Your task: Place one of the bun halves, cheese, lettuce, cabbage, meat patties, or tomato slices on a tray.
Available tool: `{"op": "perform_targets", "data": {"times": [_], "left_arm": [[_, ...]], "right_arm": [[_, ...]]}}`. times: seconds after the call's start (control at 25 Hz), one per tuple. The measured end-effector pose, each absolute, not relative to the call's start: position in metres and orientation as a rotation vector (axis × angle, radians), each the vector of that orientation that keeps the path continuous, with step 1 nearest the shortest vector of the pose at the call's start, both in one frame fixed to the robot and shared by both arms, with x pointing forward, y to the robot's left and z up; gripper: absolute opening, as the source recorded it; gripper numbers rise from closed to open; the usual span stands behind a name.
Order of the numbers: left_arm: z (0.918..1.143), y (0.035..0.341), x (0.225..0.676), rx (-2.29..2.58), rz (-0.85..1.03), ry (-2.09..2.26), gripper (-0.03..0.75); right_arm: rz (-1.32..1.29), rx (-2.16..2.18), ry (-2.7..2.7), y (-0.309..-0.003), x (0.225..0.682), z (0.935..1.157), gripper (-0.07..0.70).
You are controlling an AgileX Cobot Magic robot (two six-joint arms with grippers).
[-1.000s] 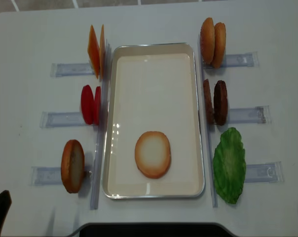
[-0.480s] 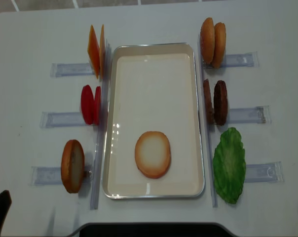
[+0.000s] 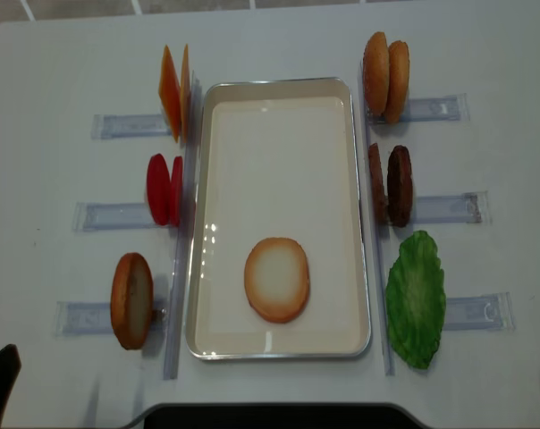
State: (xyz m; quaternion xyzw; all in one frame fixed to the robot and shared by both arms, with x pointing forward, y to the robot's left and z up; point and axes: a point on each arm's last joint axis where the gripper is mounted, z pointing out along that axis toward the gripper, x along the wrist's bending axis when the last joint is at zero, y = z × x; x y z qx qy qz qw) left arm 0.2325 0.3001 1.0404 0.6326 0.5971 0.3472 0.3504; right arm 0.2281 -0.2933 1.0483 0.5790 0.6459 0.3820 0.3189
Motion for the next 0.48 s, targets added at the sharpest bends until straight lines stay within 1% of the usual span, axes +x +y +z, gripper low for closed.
{"op": "perform_targets", "data": {"times": [0.48], "left_arm": [[1.0404, 0.3001, 0.2325, 1.638, 0.899, 1.546, 0.517]], "right_arm": [[1.005, 1.523, 1.699, -0.2933, 0.2281, 1.0483, 0.538]]}}
